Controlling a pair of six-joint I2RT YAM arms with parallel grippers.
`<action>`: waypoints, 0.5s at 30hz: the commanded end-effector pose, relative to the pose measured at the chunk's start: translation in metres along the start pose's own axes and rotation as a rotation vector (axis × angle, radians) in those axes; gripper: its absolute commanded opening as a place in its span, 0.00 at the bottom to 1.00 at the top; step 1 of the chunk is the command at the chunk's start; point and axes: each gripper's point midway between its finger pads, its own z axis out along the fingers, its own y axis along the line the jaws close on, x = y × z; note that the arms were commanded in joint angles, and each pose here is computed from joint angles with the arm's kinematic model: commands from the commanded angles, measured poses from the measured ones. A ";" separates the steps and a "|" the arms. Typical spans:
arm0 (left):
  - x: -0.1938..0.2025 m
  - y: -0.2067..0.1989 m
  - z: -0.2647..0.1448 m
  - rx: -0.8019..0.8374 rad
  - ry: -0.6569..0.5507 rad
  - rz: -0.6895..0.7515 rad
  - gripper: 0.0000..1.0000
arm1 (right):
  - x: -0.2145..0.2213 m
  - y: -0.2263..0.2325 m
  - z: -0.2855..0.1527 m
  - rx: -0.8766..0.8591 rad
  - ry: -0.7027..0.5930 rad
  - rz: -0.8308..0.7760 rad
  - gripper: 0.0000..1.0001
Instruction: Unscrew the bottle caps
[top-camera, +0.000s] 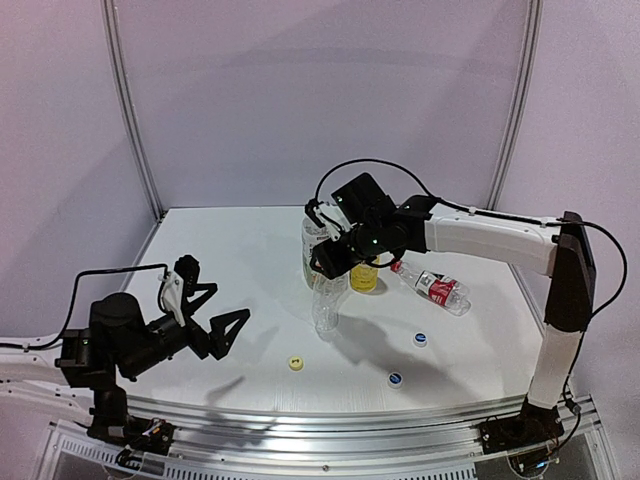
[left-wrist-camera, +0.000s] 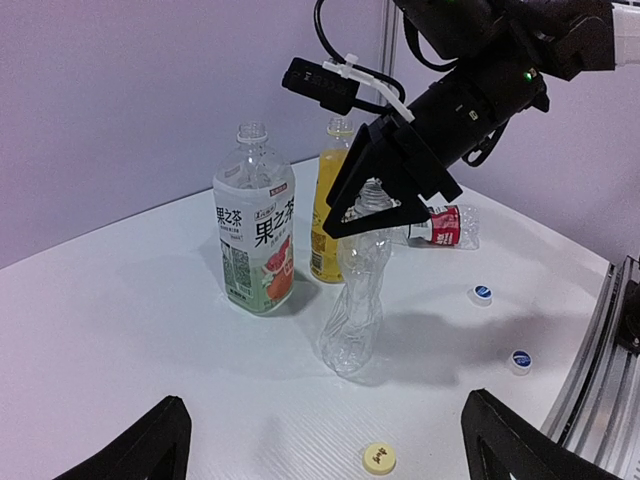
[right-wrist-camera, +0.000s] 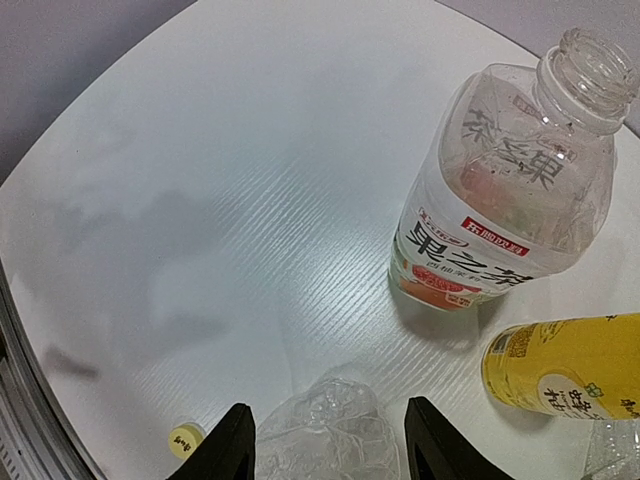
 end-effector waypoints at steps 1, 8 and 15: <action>0.000 -0.001 0.000 0.009 0.007 0.002 0.92 | -0.002 -0.004 -0.011 0.006 -0.010 0.013 0.53; 0.001 -0.002 0.001 0.009 0.009 0.004 0.92 | -0.007 -0.003 -0.018 -0.002 -0.027 0.014 0.55; 0.000 -0.002 0.001 0.007 0.009 0.006 0.92 | -0.022 0.002 -0.043 -0.024 -0.063 0.021 0.58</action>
